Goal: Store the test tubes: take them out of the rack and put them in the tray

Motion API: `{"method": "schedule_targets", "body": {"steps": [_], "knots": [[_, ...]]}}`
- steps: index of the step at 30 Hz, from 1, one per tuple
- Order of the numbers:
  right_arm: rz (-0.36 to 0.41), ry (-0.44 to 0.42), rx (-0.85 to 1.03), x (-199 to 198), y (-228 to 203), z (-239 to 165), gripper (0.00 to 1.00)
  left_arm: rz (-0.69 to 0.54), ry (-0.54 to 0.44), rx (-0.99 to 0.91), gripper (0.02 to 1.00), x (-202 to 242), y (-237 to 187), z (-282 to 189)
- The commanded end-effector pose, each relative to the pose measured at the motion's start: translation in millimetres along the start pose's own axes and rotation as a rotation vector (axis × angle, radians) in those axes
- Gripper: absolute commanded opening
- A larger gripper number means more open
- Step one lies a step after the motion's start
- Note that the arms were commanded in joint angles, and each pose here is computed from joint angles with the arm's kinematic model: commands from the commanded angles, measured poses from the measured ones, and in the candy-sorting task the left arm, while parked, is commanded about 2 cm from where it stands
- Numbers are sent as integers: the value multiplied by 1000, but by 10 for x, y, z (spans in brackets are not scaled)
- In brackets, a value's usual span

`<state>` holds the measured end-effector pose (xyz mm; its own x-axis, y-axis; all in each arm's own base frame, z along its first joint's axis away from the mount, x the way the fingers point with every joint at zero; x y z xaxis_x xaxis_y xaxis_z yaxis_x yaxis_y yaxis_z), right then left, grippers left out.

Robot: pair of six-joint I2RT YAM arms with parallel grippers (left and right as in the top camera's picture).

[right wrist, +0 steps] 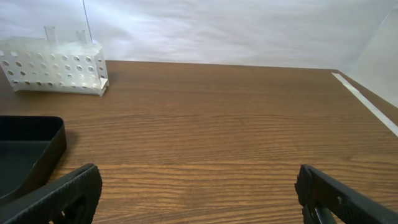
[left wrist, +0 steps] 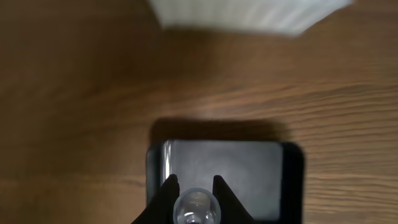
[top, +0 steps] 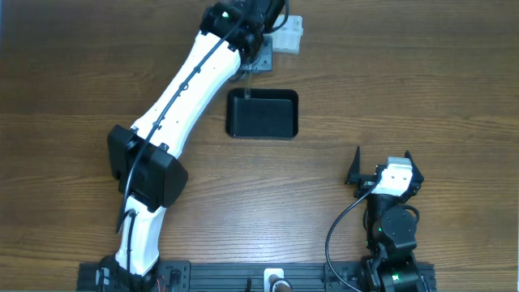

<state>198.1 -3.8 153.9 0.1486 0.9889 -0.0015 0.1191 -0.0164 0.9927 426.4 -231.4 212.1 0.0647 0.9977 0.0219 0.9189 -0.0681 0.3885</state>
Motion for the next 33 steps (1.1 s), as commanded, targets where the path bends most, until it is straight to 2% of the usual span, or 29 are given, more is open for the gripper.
{"method": "schedule_targets", "body": {"steps": [1, 20, 33], "knots": [[8, -17, -3, -26, -11, 0, 993, -98, 74, 62, 150, 98, -167, 254], [8, -18, -3, -27, -11, 0, 993, -87, 95, 119, 156, 21, -348, 931], [8, -17, -3, -26, -11, 0, 993, -81, 91, 166, 165, -15, -440, 1128]]}}
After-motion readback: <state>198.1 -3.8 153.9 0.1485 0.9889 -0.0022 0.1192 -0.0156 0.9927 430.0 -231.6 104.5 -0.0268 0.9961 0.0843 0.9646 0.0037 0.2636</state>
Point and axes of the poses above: each gripper's point midway between its finger pads, its own z axis out along the fingers, its own x axis along the line the jaws close on, y = z × x, the point moved 5 cm from there along -z, back along the fingers, and after that the axes turned 5 degrees about z, right-handed, at the moved point
